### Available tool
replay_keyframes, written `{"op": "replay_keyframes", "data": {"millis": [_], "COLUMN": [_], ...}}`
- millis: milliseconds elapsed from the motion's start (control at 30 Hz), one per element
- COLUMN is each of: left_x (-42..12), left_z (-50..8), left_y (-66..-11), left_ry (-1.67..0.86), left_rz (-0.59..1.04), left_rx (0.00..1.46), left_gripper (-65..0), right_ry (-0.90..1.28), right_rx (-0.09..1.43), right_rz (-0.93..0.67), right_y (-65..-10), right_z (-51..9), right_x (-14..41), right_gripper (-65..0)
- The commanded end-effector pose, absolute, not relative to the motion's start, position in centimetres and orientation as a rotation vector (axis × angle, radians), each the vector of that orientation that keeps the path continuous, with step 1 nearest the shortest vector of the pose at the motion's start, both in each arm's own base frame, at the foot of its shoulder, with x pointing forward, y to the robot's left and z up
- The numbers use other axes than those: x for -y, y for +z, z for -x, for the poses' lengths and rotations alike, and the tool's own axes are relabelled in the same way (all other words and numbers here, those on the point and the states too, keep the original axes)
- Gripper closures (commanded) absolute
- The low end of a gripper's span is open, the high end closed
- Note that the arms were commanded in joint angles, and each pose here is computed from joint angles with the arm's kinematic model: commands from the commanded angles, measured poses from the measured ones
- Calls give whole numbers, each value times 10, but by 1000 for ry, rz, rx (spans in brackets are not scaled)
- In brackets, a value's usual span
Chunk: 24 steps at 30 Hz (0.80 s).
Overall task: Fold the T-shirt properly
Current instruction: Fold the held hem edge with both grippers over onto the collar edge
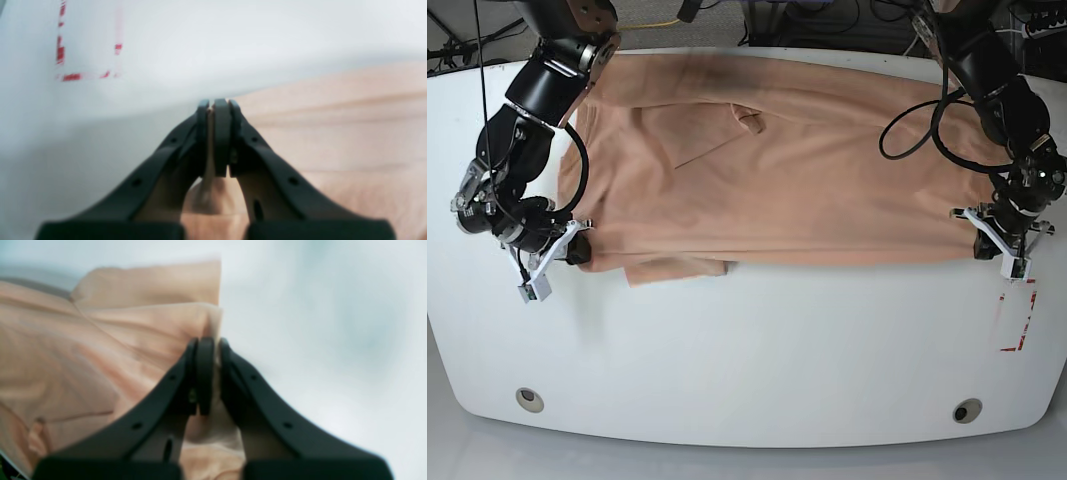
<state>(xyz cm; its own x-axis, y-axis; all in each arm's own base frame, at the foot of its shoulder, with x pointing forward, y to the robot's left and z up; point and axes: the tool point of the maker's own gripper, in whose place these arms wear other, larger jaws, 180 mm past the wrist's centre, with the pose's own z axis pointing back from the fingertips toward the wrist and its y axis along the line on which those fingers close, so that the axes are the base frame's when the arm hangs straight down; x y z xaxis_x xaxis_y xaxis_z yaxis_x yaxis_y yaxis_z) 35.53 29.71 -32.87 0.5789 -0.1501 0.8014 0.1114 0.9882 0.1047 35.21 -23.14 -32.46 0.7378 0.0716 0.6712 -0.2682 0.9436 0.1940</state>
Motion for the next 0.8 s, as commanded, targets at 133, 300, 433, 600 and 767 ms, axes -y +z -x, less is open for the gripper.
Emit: {"op": "replay_keyframes", "data": {"millis": [133,300,433,600,767], "left_x": [-302,-304,-310,-311,-317], "left_z": [-344,-328,-313,-301,-287], "left_y": [-306,-320,-330,-324,-315], "left_ry": [-197,-199,-212,-247,-252], "left_rz": [-112,-113,-128,-163,-212], "left_rx": [993,946,903,896,896], "left_gripper": [0,0,0,0,0], "right_ry": [235,251,273,288,278], "right_rx": [756,700,666,634,576], "right_rz": [-278,-312,-349,-390,-396], "right_y": [-312,-327,-336,-342,-354], "right_z": [-329,-296,-263,-233,-210], "right_x": [237,228,216,205,204], "right_gripper": [0,0,0,0,0]}}
